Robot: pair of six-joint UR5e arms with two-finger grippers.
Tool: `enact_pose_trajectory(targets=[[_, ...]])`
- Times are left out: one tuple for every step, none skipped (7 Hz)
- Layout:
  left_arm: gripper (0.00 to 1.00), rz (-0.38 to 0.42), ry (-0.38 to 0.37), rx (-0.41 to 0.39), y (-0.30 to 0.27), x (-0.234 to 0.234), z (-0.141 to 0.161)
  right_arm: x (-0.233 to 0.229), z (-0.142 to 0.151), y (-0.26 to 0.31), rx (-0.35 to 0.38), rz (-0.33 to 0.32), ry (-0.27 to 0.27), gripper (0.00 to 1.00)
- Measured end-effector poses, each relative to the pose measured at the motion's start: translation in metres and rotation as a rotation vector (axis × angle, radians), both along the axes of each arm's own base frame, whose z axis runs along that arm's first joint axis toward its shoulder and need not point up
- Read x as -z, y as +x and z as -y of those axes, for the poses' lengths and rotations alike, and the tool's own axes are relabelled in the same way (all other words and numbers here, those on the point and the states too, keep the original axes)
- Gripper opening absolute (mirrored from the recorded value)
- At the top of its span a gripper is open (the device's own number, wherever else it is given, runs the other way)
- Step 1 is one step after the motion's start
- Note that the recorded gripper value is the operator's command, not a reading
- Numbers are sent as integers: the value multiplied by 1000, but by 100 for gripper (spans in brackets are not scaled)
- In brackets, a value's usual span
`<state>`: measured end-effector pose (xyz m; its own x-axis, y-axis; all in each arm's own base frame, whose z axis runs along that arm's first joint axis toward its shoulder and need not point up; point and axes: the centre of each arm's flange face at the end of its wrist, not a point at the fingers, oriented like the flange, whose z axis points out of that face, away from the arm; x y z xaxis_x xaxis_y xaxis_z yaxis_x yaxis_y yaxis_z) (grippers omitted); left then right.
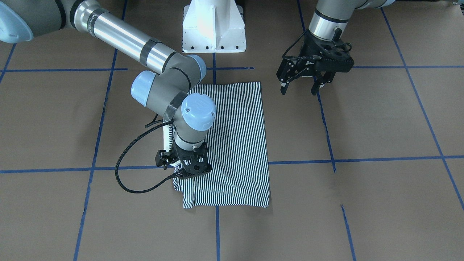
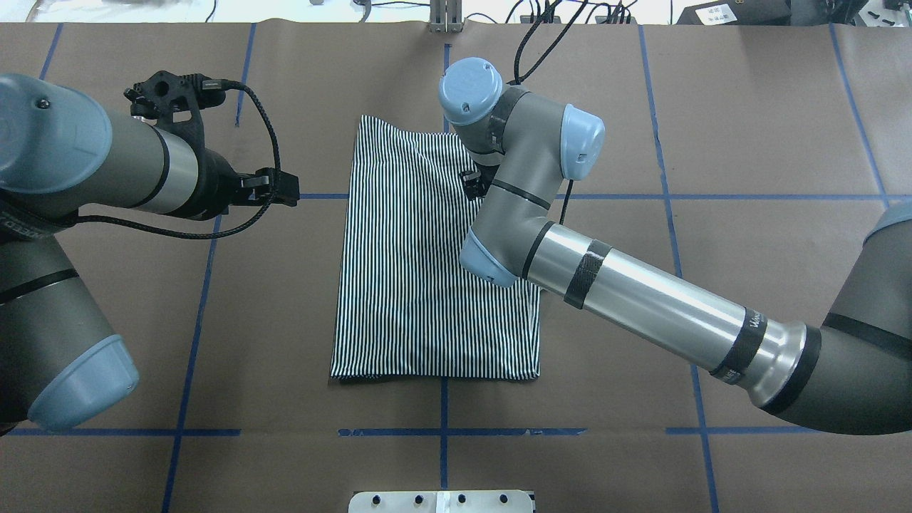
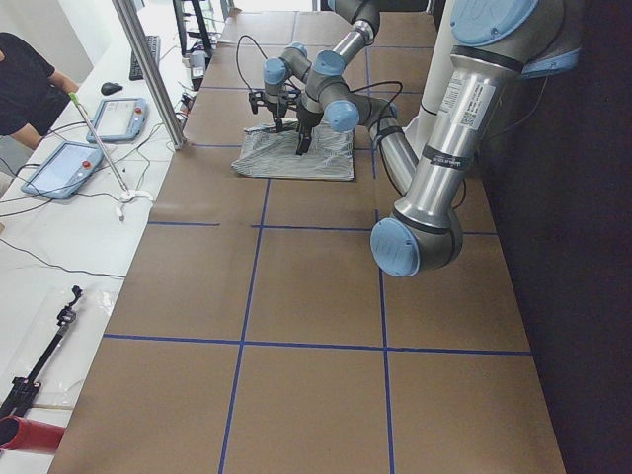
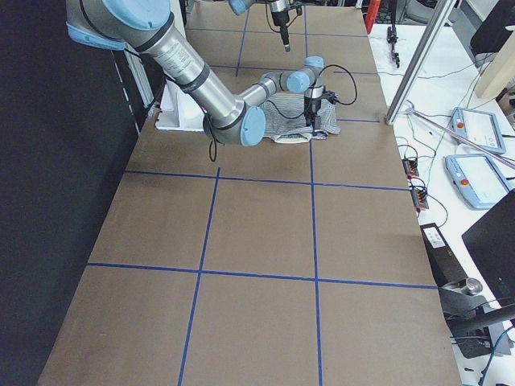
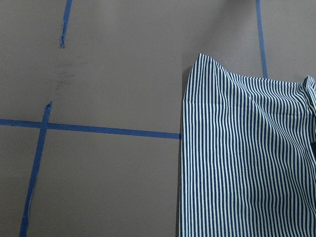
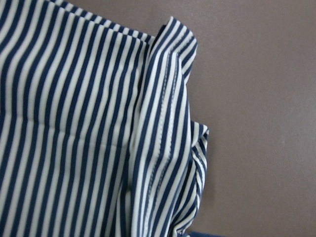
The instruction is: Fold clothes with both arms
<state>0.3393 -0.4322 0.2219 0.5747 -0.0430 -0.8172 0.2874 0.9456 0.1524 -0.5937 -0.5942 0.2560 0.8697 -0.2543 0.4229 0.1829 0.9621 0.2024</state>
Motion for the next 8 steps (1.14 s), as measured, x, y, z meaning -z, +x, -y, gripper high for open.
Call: enact_pose_trajectory(targets=[[100,-1,0,-1,0,0,0,-4,0,1,6,-8,-4,100],[100,-2,-1,-1,1,1,0,-6,3,6,15,-21,-5,100],[100,-4,-1,-1,1,2,-1,-10,12,18,22,-34,-3,100],[100,-6,0,-1,1,3,-1,-22,26,37,34,-48,0,100],[100,-9,0,0,1,5,0,-43,41,65,50,-60,4,100],[100,-11,2,1,1,6,0,-57,55,95,58,-57,9,100],[100,-13,3,0,0,7,0,-53,68,118,54,-30,5,100],[100,-16,2,-3,0,8,0,-36,77,129,43,5,7,100]])
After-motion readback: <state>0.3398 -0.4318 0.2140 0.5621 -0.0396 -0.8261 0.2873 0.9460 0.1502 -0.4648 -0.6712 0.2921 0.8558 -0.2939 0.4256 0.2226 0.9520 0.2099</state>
